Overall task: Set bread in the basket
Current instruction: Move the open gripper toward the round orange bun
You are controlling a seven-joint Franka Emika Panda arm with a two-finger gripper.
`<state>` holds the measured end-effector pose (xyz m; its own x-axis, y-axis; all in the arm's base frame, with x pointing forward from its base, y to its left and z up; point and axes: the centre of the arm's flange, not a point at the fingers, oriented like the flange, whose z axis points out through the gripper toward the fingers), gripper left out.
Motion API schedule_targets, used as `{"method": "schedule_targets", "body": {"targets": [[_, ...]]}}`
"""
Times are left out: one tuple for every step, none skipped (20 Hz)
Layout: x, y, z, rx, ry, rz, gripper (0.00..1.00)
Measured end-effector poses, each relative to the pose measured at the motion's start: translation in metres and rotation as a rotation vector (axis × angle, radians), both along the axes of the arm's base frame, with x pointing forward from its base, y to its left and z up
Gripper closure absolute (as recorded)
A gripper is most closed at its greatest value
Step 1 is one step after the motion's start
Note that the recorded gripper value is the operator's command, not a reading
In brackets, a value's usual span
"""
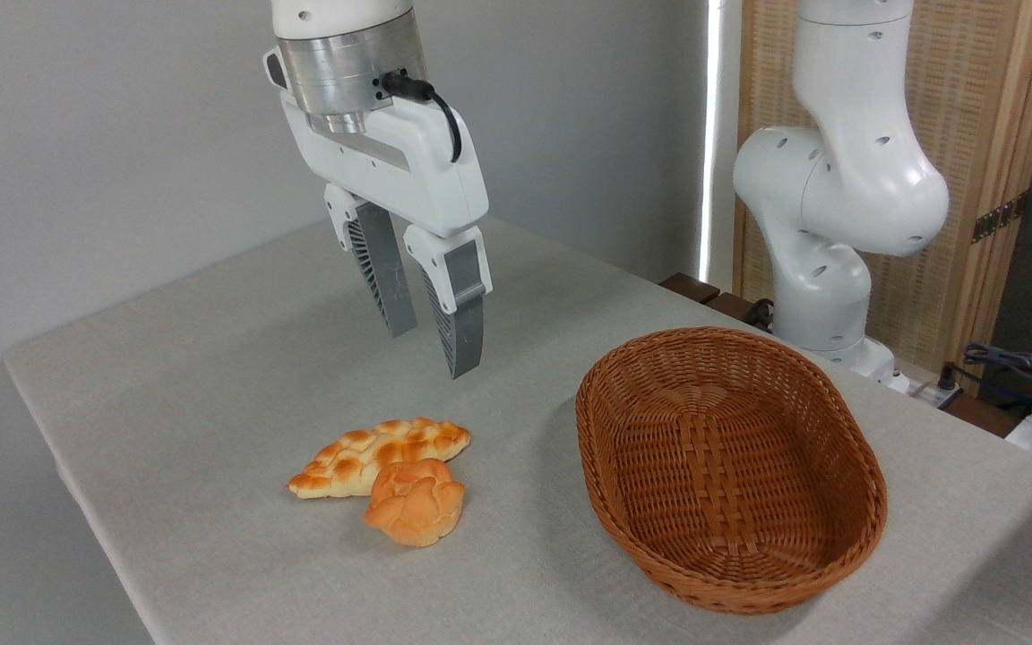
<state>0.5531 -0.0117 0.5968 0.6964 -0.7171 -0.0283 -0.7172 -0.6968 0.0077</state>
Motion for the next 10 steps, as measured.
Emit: {"method": "schedule_targets", "body": {"targets": [[0.000,0.001,0.000,0.000,0.000,0.002,0.00],[0.000,0.004,0.000,0.000,0.000,0.006,0.00],[0.000,0.007,0.000,0.000,0.000,0.012,0.00],[0.000,0.010,0.000,0.000,0.000,0.017,0.00],[0.000,0.011,0.000,0.000,0.000,0.019,0.00],[0.000,0.011,0.000,0.000,0.000,0.019,0.00],[0.000,0.011,0.000,-0.001,0.000,0.019,0.00],[0.000,0.011,0.000,-0.002,0.000,0.019,0.00],[0.000,0.011,0.000,-0.003,0.000,0.019,0.00],[0.000,0.011,0.000,-0.003,0.000,0.019,0.00]]}}
